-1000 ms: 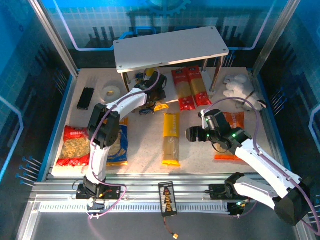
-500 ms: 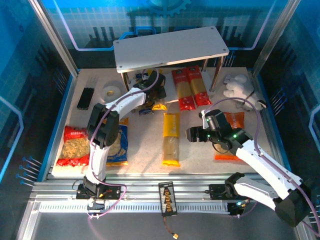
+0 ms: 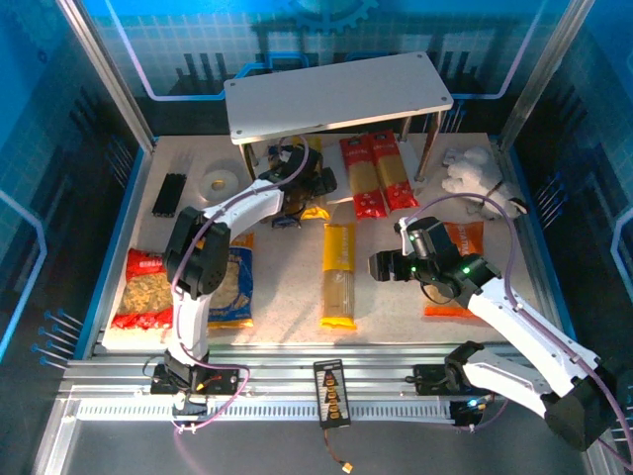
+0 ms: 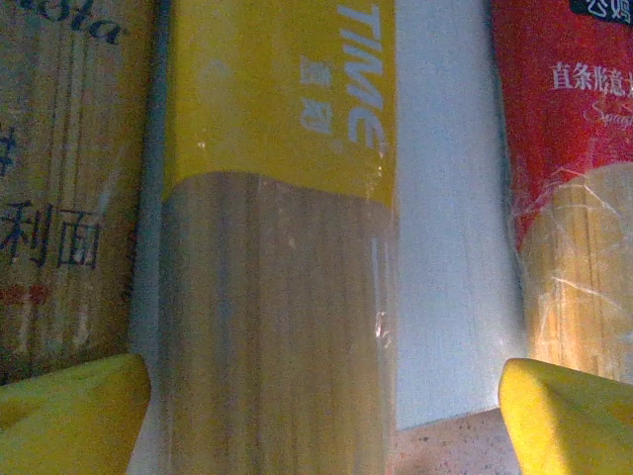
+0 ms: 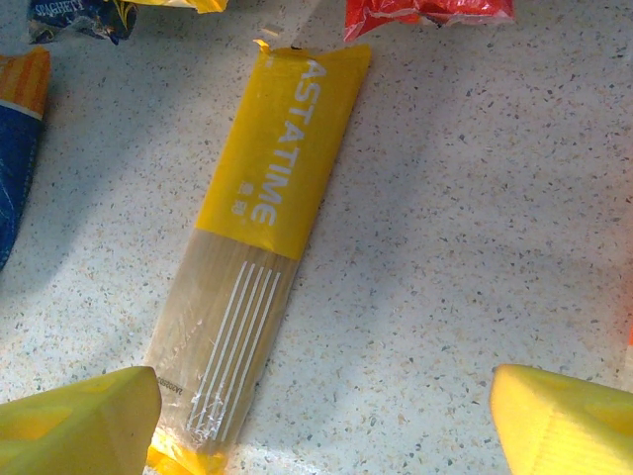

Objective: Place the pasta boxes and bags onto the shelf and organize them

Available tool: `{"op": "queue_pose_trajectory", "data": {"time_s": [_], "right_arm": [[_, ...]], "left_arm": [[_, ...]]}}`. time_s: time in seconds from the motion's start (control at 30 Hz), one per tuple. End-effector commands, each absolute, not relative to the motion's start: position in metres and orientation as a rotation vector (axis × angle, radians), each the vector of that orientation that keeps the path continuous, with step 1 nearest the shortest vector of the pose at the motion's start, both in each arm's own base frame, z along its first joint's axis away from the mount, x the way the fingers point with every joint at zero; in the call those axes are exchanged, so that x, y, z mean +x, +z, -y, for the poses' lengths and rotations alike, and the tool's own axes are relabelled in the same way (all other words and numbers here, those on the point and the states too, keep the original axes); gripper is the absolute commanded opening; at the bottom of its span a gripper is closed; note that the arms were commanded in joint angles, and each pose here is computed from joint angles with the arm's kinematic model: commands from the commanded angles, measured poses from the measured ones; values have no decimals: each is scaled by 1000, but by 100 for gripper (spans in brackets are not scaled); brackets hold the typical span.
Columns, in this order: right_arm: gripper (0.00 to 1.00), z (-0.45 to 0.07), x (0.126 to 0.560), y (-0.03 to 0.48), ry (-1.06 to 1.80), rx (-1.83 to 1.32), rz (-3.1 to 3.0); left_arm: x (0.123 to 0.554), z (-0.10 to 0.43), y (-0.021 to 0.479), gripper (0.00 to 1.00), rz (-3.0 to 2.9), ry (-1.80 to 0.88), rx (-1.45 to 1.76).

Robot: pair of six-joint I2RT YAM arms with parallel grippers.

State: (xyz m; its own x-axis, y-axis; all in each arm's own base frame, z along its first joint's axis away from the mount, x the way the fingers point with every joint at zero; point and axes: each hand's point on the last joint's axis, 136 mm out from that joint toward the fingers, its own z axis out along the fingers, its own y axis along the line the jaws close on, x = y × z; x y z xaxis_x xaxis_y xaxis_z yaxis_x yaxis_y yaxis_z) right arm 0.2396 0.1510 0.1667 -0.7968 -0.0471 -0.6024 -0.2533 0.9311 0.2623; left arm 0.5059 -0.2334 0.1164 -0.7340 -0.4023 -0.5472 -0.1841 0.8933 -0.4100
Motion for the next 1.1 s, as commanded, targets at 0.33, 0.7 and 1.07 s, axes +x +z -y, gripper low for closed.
{"op": "queue_pose_trajectory", "data": {"time_s": [0.33,0.7,1.07], "right_arm": [[87,-149,239,166,449,-183,-2475],[87,-161,237,160,459,-207,-2504],[88,-197,225,113,477,-167,-2619]], "left_arm": [[488,238,156,89,-2314,-567,-376],[461,250,194,78,-2257,-502,-193],[338,247,178,84,-2256,-467,-13]]}}
